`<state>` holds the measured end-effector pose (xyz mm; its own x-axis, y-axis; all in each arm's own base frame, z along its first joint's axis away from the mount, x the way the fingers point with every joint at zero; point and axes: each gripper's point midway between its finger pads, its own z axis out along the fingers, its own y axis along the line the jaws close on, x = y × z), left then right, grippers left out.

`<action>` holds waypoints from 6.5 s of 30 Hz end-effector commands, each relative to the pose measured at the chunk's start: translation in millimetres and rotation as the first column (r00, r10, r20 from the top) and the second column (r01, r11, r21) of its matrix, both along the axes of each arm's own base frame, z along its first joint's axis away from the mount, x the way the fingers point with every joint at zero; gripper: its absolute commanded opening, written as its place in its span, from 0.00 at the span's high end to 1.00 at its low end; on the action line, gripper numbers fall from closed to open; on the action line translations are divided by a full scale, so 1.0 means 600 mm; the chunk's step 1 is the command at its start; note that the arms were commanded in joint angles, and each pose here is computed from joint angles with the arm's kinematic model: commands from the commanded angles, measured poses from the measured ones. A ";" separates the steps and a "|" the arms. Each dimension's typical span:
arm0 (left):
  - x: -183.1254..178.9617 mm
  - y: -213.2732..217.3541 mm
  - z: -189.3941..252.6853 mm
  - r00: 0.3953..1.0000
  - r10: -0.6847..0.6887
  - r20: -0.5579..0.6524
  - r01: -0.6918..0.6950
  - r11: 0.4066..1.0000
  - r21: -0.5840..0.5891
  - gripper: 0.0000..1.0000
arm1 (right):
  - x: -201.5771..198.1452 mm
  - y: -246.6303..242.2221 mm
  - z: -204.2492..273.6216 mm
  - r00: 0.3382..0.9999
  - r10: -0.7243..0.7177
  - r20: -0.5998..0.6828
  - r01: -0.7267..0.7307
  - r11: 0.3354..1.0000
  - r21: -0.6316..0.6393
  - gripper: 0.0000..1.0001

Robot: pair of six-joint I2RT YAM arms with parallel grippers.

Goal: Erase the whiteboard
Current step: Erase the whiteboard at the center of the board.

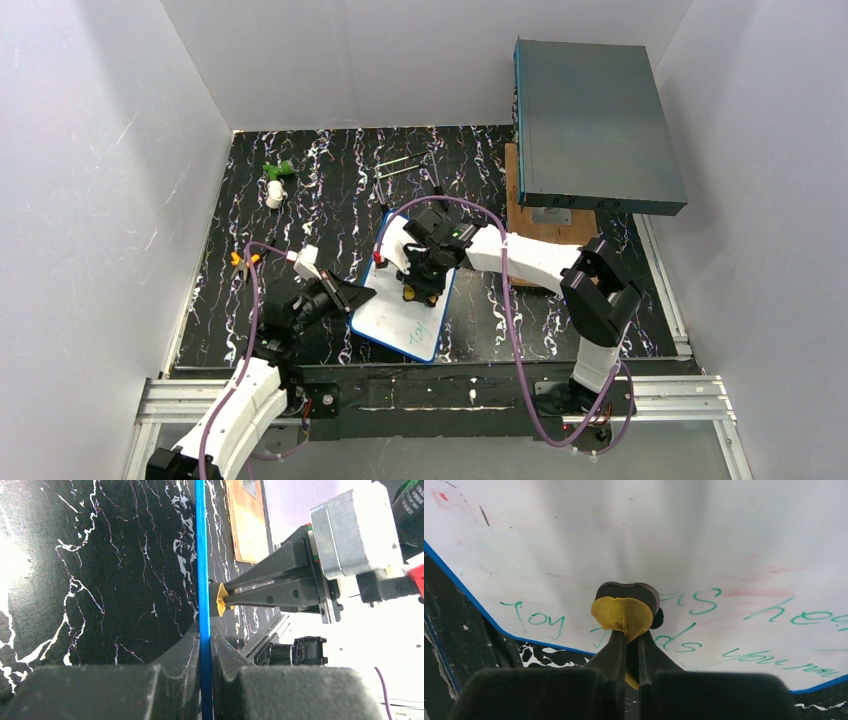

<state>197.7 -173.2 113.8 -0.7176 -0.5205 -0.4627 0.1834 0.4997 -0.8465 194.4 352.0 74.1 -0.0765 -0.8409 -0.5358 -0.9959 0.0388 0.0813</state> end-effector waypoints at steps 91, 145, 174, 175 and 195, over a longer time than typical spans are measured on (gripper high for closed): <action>-0.019 -0.039 0.116 0.964 -0.188 0.189 0.203 0.977 -0.065 1.00 | -0.052 -0.009 0.012 0.985 0.145 -0.094 -0.143 0.989 0.027 0.99; -0.022 -0.039 0.108 0.966 -0.186 0.179 0.201 0.977 -0.070 1.00 | -0.054 0.009 0.040 0.987 0.090 -0.136 -0.068 0.985 0.161 0.99; -0.002 -0.061 0.088 0.958 -0.283 0.038 0.285 0.956 -0.066 1.00 | 0.050 -0.023 0.043 0.979 -0.151 -0.135 0.174 0.968 0.180 0.99; -0.003 -0.060 0.084 0.958 -0.285 0.034 0.287 0.956 -0.054 1.00 | 0.064 -0.024 0.039 0.977 -0.185 -0.106 0.201 0.965 0.168 0.99; 0.009 -0.044 0.061 0.964 -0.250 0.087 0.246 0.967 0.060 1.00 | 0.052 -0.034 0.017 0.979 -0.153 -0.134 0.170 0.977 0.126 0.99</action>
<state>194.6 -193.1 118.7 -0.8237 -0.3288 -0.4619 0.2620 0.5018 -0.8243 269.9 308.6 83.2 -0.3685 -0.6938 -0.6188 -0.9199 0.3680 0.1353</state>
